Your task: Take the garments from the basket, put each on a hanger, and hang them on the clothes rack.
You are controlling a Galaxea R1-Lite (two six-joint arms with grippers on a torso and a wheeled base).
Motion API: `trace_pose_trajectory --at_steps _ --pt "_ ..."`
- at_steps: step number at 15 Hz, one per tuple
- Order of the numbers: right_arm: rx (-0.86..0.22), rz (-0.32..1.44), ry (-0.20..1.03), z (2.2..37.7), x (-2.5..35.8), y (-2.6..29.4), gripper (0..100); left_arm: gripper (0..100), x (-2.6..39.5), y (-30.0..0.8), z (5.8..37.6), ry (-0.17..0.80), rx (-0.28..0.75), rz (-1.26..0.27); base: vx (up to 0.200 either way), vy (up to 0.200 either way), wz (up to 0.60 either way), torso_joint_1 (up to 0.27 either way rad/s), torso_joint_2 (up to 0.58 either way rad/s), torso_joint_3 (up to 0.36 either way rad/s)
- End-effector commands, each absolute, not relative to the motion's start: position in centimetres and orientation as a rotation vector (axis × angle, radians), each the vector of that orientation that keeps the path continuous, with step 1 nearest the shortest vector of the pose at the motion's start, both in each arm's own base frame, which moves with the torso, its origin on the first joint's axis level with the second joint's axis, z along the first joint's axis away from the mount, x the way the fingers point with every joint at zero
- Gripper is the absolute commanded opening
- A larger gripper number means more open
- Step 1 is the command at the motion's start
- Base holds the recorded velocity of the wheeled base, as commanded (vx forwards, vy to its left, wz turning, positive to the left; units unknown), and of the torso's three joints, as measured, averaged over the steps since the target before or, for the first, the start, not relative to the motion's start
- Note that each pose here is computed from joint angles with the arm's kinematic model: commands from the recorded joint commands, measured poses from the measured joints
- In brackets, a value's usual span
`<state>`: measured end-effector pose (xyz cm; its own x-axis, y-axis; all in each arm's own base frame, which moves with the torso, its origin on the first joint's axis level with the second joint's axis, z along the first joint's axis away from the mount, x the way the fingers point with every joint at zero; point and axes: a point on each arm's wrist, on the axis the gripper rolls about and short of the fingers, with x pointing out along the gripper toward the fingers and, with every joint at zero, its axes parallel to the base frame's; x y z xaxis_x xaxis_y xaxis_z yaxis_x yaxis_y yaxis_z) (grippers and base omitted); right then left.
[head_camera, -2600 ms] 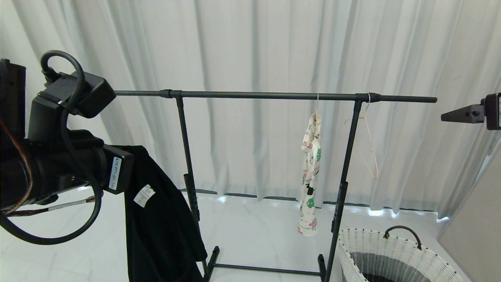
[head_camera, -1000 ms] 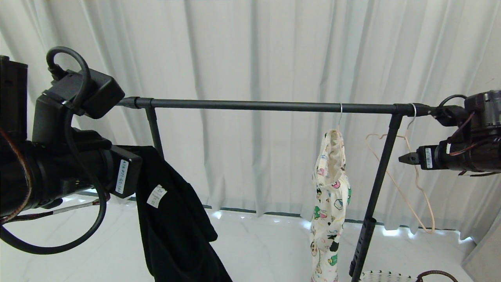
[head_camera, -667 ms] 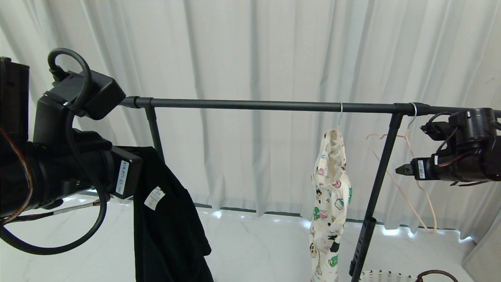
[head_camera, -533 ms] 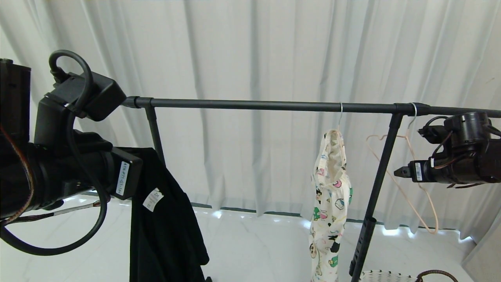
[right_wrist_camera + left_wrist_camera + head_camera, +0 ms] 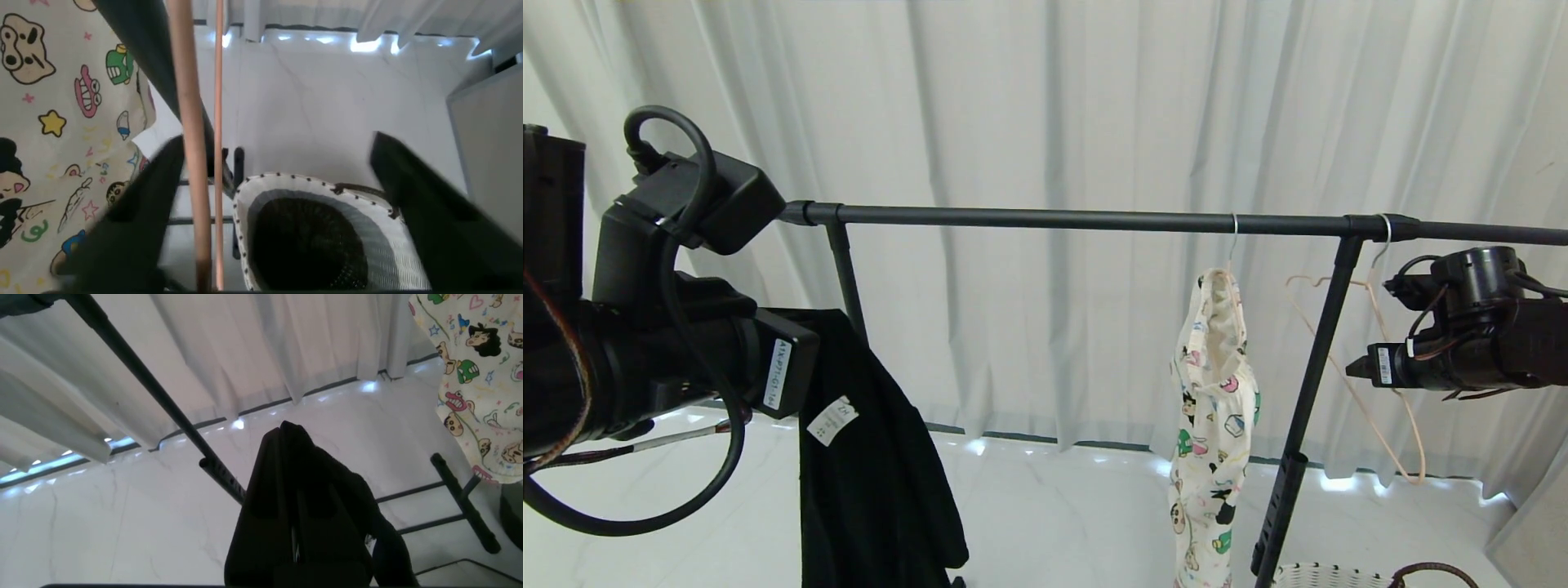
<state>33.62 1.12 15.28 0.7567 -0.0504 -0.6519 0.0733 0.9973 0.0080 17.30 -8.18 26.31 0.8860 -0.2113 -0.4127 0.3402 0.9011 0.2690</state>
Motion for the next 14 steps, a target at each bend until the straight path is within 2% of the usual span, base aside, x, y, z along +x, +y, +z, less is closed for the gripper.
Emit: trace_pose_trajectory --at_steps 1,7,14 --pt "0.033 -0.065 0.707 15.4 33.6 1.2 0 0 17.4 -8.2 26.3 0.388 0.344 -0.292 0.000 0.000 0.00 0.000 0.00 0.000" --pt "0.036 -0.065 0.685 16.1 33.1 1.2 0 0 17.3 -8.2 26.3 0.388 0.344 -0.294 0.000 0.000 0.00 0.000 0.00 0.000" --pt "0.079 -0.071 0.570 20.0 29.7 1.1 0 0 17.2 -8.1 26.5 0.377 0.341 -0.291 0.000 0.000 0.00 0.000 0.00 0.000"
